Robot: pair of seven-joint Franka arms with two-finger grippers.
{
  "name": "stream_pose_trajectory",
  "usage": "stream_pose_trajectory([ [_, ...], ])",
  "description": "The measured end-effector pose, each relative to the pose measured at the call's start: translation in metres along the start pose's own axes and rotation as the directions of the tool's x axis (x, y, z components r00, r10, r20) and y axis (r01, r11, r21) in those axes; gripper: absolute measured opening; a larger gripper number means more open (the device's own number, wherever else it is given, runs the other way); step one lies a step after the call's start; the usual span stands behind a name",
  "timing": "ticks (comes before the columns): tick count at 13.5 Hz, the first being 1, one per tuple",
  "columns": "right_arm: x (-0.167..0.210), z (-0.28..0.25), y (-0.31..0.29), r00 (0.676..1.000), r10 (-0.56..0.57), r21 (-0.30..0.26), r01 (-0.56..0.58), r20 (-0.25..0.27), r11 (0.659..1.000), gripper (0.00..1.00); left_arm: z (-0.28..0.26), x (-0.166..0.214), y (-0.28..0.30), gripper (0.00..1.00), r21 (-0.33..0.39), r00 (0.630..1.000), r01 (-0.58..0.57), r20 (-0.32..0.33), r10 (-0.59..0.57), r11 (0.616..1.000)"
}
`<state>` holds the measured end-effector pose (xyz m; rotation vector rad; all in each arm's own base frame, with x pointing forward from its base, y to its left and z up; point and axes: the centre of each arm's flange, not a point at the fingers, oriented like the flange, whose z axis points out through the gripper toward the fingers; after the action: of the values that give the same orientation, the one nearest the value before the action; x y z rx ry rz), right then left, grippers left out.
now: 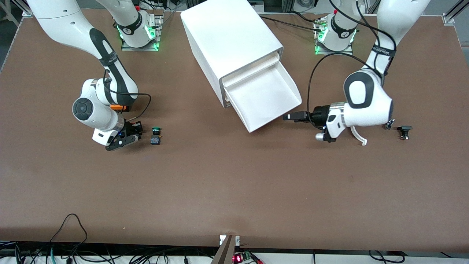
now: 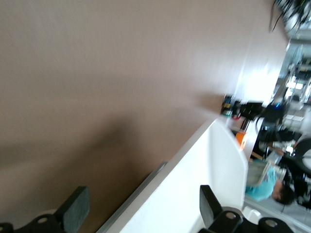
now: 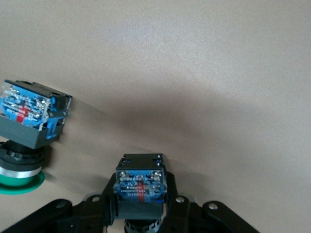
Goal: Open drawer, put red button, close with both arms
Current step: 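Withdraw the left gripper while the right gripper carries the red button, then lower the red button into the open drawer with the right gripper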
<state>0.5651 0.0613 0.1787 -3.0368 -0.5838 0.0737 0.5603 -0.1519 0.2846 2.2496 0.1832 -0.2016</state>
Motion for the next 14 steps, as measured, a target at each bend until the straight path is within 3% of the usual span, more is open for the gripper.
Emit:
stream_pose_trajectory([
  [3, 0.025, -0.023, -0.017, 0.997, -0.039, -0.001, 0.039, -0.059, 0.999, 0.41, -0.09, 0.012, -0.006, 1.0, -0.019, 0.986, 0.016, -0.166, -0.019, 1.0],
  [5, 0.047, -0.062, -0.022, 0.994, -0.057, -0.004, 0.057, -0.096, 0.998, 0.41, -0.122, 0.011, -0.005, 1.0, -0.009, 0.976, 0.007, -0.217, -0.009, 1.0],
  [7, 0.066, -0.108, -0.021, 0.992, -0.073, -0.003, 0.073, -0.105, 0.997, 0.41, -0.155, 0.006, -0.003, 1.0, 0.12, 0.972, -0.057, -0.218, 0.083, 0.991],
  [9, 0.086, -0.151, -0.034, 0.979, -0.158, -0.002, 0.159, -0.126, 0.987, 0.41, -0.208, -0.003, 0.016, 1.0, 0.274, 0.966, -0.152, -0.159, 0.201, 0.95],
  [12, 0.114, -0.192, -0.106, 0.938, -0.287, 0.014, 0.295, -0.195, 0.955, 0.41, -0.295, -0.034, 0.061, 1.0, 0.469, 0.962, -0.214, -0.052, 0.269, 0.857],
  [14, 0.124, -0.214, -0.173, 0.893, -0.375, 0.031, 0.394, -0.249, 0.919, 0.41, -0.333, -0.065, 0.102, 1.0, 0.613, 0.978, -0.13, -0.051, 0.203, 0.78],
])
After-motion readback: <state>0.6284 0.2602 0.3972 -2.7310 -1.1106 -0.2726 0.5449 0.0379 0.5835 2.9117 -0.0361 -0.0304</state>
